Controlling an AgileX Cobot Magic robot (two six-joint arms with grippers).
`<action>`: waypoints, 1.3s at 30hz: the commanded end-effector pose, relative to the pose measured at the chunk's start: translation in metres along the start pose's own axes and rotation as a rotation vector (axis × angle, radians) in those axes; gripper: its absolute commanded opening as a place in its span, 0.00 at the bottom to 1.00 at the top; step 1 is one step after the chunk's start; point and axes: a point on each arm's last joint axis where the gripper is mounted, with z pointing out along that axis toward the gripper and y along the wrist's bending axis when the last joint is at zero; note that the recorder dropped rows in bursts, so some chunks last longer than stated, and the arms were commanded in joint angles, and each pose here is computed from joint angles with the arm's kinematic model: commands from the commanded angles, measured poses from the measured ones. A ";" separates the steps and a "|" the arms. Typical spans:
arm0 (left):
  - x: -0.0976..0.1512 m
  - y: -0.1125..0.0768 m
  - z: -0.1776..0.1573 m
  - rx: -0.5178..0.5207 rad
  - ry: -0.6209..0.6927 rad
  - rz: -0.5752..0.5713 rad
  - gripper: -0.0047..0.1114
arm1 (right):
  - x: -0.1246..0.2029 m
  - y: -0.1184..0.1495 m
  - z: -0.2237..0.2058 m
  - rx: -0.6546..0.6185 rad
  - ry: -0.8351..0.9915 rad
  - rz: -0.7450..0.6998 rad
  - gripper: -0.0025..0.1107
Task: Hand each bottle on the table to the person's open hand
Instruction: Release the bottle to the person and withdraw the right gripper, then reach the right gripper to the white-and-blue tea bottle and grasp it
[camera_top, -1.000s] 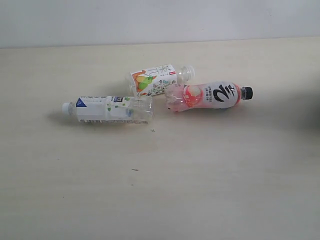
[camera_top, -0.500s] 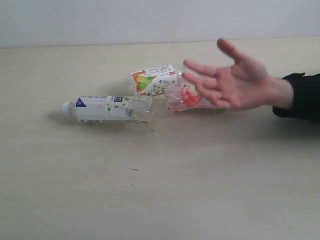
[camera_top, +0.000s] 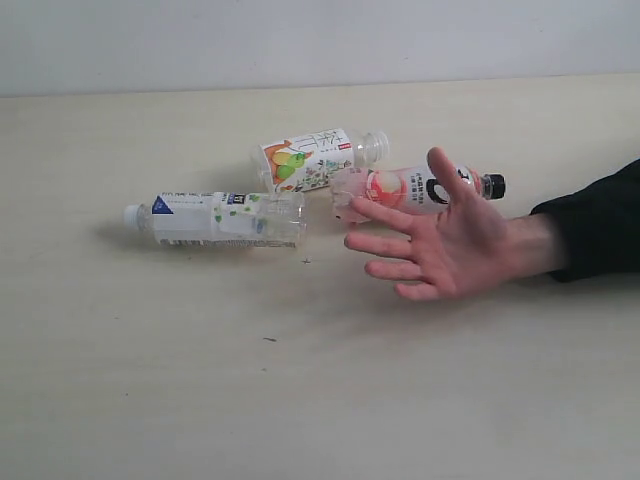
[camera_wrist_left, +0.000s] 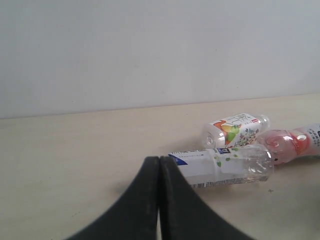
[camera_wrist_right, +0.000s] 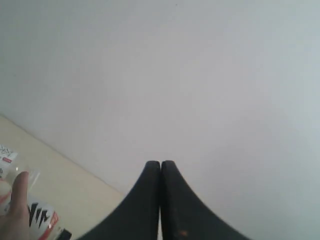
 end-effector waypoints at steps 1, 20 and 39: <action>0.000 0.000 0.000 0.001 -0.008 -0.008 0.04 | -0.003 -0.002 -0.001 0.011 -0.011 0.011 0.02; 0.000 0.000 0.000 0.001 -0.008 -0.008 0.04 | -0.066 0.030 0.164 -0.526 0.776 -0.011 0.02; 0.000 0.000 0.000 0.001 -0.008 -0.008 0.04 | -0.019 0.183 0.317 -1.051 0.822 -0.118 0.08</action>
